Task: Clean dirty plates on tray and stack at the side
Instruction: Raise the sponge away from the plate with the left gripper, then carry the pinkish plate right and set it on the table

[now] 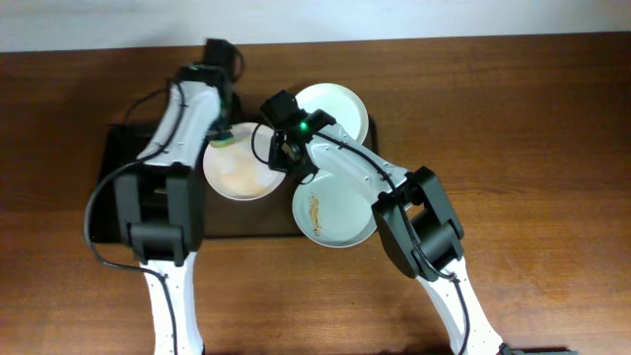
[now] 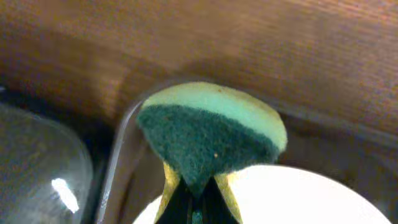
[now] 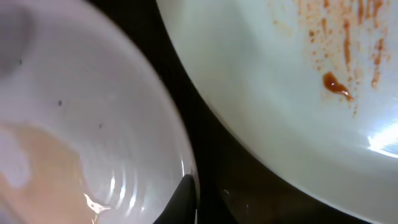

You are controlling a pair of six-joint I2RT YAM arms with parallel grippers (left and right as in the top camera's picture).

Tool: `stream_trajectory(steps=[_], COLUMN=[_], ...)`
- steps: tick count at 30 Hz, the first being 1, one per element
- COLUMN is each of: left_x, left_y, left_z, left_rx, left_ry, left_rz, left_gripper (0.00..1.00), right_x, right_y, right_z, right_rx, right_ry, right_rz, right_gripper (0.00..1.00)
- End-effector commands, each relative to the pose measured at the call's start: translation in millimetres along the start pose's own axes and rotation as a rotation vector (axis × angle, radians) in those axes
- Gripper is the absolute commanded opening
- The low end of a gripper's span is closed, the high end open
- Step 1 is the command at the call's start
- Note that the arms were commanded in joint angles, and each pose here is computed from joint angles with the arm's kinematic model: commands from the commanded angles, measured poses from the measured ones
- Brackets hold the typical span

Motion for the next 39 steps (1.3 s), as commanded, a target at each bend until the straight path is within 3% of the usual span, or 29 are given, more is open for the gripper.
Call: stream_trajectory(steps=[1, 4, 8, 16, 21, 29, 39], left_x=[14, 28, 35, 33, 32, 32, 32], left_y=[8, 22, 45, 57, 59, 58, 59], left_z=[-6, -6, -8, -15, -16, -16, -16], left_rx=[-0.02, -0.027, 0.016, 0.041, 0.041, 0.04, 0.041], left_ry=[0.081, 0.137, 0.164, 0.137, 0.134, 0.135, 0.134], left_rz=[0.209, 0.292, 0.301, 0.295, 0.28, 0.28, 0.28], left_gripper=[0.01, 0.01, 0.01, 0.01, 0.01, 0.01, 0.01], right_x=[-20, -17, 29, 149, 164, 211, 235], right_y=[-13, -10, 5, 4, 19, 50, 61], right_z=[19, 18, -4, -23, -5, 23, 35], right_rx=[0.052, 0.094, 0.205, 0.351, 0.423, 0.452, 0.452], right_ry=[0.068, 0.076, -0.007, -0.337, -0.488, -0.925, -1.108], right_rz=[0.053, 0.036, 0.01, 0.341, 0.507, 0.799, 0.913], right_gripper=[0.04, 0.04, 0.04, 0.04, 0.04, 0.04, 0.04])
Point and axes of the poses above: each gripper's point midway between its finger pads, its own x axis back along the fingers, its own y axis along the line the jaws close on, z = x × y, the point moved 6 cm from there along x, back along the fingers, and after that the axes turned 3 degrees about -x, right-handed, at the moved point
